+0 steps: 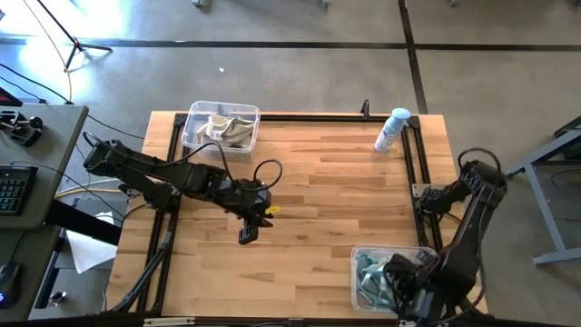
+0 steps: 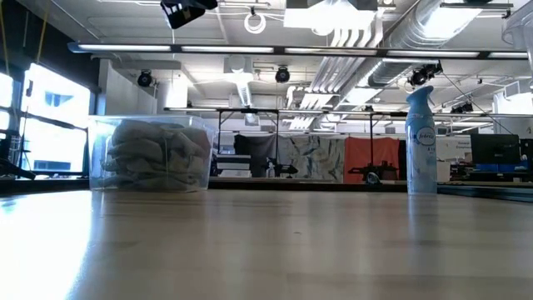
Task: Sort microfiber towel by color & place in baskets
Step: Put the blue microfiber towel into the bottom transparent bin
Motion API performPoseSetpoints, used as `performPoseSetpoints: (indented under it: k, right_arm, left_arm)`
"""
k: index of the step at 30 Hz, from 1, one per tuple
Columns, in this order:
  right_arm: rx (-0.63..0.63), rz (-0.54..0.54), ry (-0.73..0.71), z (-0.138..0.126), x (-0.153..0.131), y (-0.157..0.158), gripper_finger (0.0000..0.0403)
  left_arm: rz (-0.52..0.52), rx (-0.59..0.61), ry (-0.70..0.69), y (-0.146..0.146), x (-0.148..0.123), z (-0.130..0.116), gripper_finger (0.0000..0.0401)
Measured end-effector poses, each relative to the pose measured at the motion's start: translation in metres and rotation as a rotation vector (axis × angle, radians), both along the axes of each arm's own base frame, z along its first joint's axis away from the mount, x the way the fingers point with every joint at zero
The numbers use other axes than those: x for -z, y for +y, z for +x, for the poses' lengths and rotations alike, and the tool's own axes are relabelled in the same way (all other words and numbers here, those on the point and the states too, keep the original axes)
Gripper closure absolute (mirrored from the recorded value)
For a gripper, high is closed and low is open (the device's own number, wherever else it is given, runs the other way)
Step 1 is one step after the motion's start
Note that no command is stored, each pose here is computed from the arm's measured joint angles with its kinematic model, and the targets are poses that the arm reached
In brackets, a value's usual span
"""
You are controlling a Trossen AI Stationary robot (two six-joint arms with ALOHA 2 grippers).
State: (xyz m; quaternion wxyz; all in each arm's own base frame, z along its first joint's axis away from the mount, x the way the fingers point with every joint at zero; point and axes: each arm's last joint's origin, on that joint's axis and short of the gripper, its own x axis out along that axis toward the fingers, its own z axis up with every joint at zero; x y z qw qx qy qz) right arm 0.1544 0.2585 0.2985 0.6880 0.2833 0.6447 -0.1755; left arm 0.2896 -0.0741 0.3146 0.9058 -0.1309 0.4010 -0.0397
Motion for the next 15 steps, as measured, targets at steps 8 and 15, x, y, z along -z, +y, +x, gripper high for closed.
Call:
performPoseSetpoints:
  k: [8, 15]
  right_arm:
    - [0.065, -0.108, 0.071, 0.011, 0.037, 0.018, 0.0400]
    - [0.378, -0.134, 0.029, 0.013, 0.044, 0.021, 0.0400]
  left_arm:
    - [0.012, -0.013, -0.008, 0.000, 0.000, 0.001, 0.0293]
    - [0.013, -0.014, -0.007, 0.000, 0.000, 0.001, 0.0293]
